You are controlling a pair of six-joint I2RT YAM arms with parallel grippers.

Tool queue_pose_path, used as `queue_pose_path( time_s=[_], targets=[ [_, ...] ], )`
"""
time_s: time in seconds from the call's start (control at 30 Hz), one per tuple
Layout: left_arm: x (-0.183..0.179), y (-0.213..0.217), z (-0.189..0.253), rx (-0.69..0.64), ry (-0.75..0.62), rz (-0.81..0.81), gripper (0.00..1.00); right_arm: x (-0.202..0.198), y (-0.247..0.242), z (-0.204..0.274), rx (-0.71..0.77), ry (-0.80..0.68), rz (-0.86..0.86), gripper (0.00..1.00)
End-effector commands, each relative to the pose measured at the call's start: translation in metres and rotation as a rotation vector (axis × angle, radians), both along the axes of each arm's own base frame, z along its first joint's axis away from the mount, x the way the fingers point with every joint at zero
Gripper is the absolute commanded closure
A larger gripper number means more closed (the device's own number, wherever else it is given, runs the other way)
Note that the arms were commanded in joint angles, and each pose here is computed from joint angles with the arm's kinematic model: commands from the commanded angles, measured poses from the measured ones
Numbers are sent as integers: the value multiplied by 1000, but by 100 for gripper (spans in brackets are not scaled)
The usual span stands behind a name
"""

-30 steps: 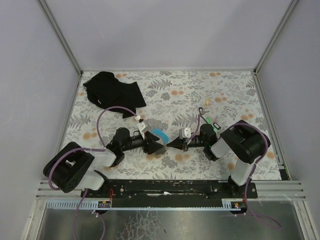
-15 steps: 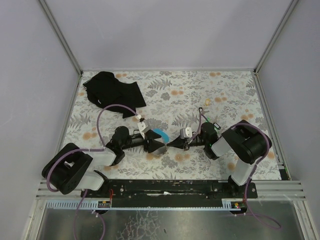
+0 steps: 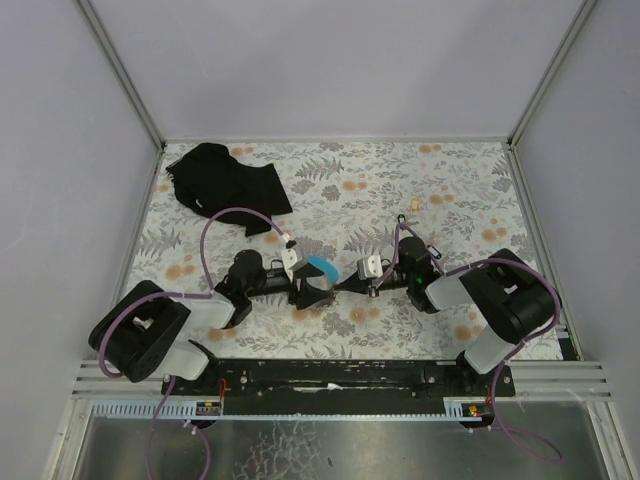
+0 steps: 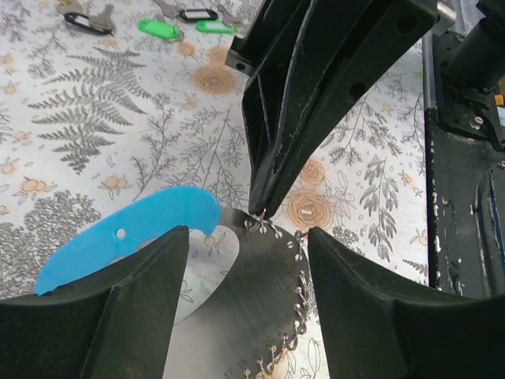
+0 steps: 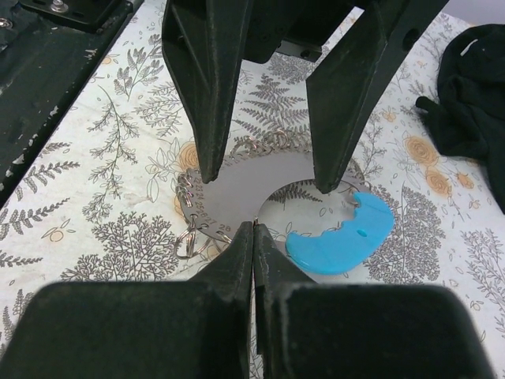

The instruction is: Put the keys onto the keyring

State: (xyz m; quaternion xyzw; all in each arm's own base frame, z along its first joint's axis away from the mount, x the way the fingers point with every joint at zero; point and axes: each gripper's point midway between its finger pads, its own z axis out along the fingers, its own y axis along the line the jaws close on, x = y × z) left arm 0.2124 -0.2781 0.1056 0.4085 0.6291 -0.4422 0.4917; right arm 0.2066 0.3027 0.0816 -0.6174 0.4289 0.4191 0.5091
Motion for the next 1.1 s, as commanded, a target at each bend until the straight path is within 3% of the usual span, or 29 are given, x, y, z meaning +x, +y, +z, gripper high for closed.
queue_pose_path(
  time_s=[0.0,1.07],
  targets=[
    [2,-4,6,-23,-79,-41,40,1,4,23,48,-87,48,100],
    [0,-25,-6,32,-71,-130,90,-3,5,31,94,-64,61,100]
  ],
)
